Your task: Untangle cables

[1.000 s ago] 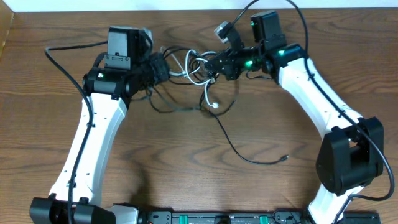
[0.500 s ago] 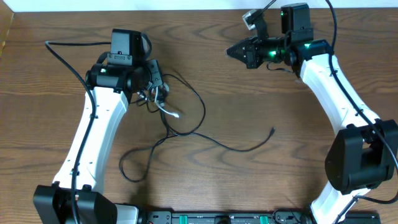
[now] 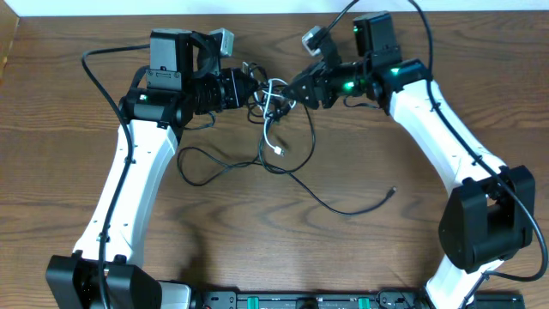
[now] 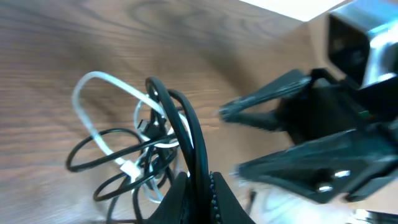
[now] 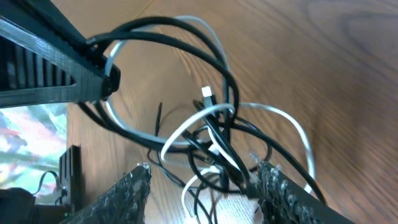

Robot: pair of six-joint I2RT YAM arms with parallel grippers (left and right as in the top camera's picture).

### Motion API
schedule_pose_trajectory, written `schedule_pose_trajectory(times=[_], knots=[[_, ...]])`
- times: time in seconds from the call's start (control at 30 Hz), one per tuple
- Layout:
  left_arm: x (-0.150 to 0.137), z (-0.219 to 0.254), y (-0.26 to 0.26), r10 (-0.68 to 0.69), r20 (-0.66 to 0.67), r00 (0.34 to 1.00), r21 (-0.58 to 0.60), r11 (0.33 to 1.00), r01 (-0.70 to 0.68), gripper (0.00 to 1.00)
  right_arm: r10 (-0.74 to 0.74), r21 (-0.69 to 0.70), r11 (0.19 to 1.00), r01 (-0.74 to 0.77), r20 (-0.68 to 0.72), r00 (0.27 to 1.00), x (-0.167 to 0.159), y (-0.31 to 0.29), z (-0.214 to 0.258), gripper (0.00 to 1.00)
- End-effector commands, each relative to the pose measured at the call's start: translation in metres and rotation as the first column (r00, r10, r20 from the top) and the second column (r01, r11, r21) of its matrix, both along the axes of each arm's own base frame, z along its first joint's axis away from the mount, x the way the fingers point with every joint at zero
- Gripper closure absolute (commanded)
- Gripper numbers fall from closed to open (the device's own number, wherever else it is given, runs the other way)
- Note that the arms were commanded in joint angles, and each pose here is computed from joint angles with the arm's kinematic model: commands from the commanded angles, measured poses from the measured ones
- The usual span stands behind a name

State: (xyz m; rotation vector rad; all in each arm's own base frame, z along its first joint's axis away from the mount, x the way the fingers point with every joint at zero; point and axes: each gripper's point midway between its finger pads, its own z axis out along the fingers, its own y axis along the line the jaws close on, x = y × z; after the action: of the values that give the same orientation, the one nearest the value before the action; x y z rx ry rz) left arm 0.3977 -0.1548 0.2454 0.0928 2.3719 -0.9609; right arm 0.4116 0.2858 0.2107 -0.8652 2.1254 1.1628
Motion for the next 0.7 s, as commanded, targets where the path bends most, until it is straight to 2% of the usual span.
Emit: schedule_pose_trajectory(times=[0.0,0.3,0.47,0.6,0.67], knots=[[-0.005,0.025,-0.014,-0.046,0.007,0.999,-0.115,0.992,0.047,0.92,-0.009,-0.034,0.999,0.012,0.063,0.998,-0.001,0.002,0.01,0.48],[-0.01,0.036,-0.023,-0.098,0.016,0.995,-0.183,0.978,0.1,0.92,-0.037,-0.101,0.994,0.047,0.097,0.995,0.004,0.002,0.001,0.51],[-0.013,0.039,-0.026,-0.112,0.007,0.994,-0.208,0.972,0.111,0.93,-0.017,-0.103,0.994,0.028,0.115,0.993,0.005,0.006,-0.004,0.57],[-0.015,0.041,-0.028,-0.127,0.006,0.992,-0.223,0.967,0.125,0.93,0.024,-0.087,0.996,-0.014,0.112,0.993,0.002,0.019,-0.012,0.69],[-0.016,0.041,-0.029,-0.13,0.005,0.991,-0.225,0.966,0.128,0.93,0.04,-0.086,0.996,-0.03,0.117,0.992,0.0,0.027,-0.015,0.8]])
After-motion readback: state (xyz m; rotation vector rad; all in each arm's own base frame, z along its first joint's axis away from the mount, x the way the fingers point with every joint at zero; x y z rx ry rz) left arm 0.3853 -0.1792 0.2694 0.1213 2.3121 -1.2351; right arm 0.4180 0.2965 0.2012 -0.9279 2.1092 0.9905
